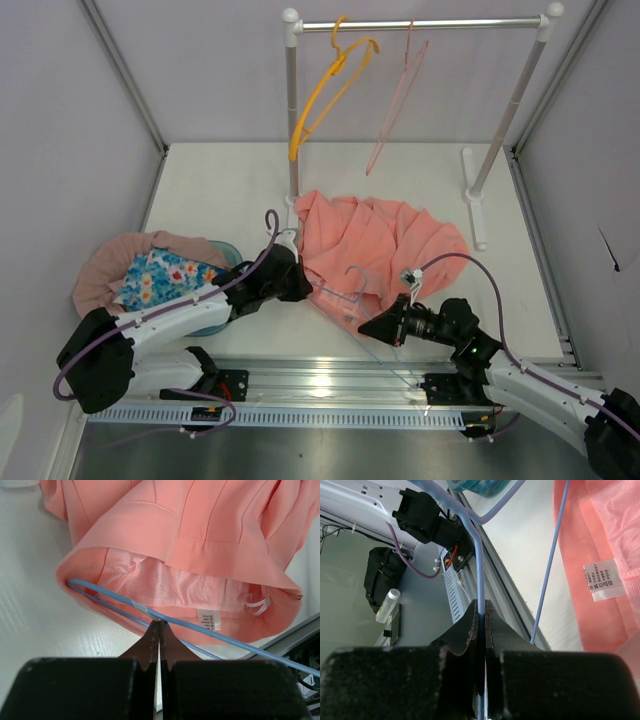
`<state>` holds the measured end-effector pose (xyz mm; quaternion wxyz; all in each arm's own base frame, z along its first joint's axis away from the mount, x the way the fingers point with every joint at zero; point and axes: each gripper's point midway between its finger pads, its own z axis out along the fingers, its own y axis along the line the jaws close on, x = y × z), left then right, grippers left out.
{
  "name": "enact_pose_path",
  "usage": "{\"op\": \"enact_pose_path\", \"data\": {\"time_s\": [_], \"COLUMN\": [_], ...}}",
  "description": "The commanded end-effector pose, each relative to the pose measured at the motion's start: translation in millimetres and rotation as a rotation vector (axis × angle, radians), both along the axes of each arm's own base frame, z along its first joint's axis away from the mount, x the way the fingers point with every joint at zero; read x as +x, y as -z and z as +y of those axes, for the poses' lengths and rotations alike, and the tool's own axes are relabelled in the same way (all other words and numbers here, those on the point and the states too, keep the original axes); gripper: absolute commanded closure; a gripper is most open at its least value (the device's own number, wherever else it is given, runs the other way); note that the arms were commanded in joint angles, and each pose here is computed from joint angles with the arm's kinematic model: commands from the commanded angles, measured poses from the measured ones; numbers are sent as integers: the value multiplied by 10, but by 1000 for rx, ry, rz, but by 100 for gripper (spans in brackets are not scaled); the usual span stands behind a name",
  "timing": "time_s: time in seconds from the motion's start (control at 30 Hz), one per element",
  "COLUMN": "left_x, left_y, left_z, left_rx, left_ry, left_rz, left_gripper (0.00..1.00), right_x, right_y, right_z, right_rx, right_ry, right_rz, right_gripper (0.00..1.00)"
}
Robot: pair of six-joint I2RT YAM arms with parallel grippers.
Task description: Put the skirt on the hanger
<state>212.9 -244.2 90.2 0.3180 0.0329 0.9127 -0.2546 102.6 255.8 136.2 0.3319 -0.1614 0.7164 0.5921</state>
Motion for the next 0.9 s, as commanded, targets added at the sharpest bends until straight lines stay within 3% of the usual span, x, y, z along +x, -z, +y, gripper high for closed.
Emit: {"op": "enact_pose_path", "data": {"time_s": [0.0, 0.47, 0.87], "left_x": [4, -157, -577], "left_y": [-237, -230, -265], "left_z": [-257, -566, -1127], "left_rx": [-78, -114, -163], "left_ry": [64, 161, 316], "left_rz": [-47, -64, -60], "left_gripper": [100, 100, 100], "right_x": [45, 171, 222], "right_y": [-165, -53, 28], "right_z": [41, 44, 28], "right_rx": [69, 13, -23], "right_ry": [0, 52, 79], "right_rz": [-99, -84, -71], "right_gripper": [100, 100, 100]}}
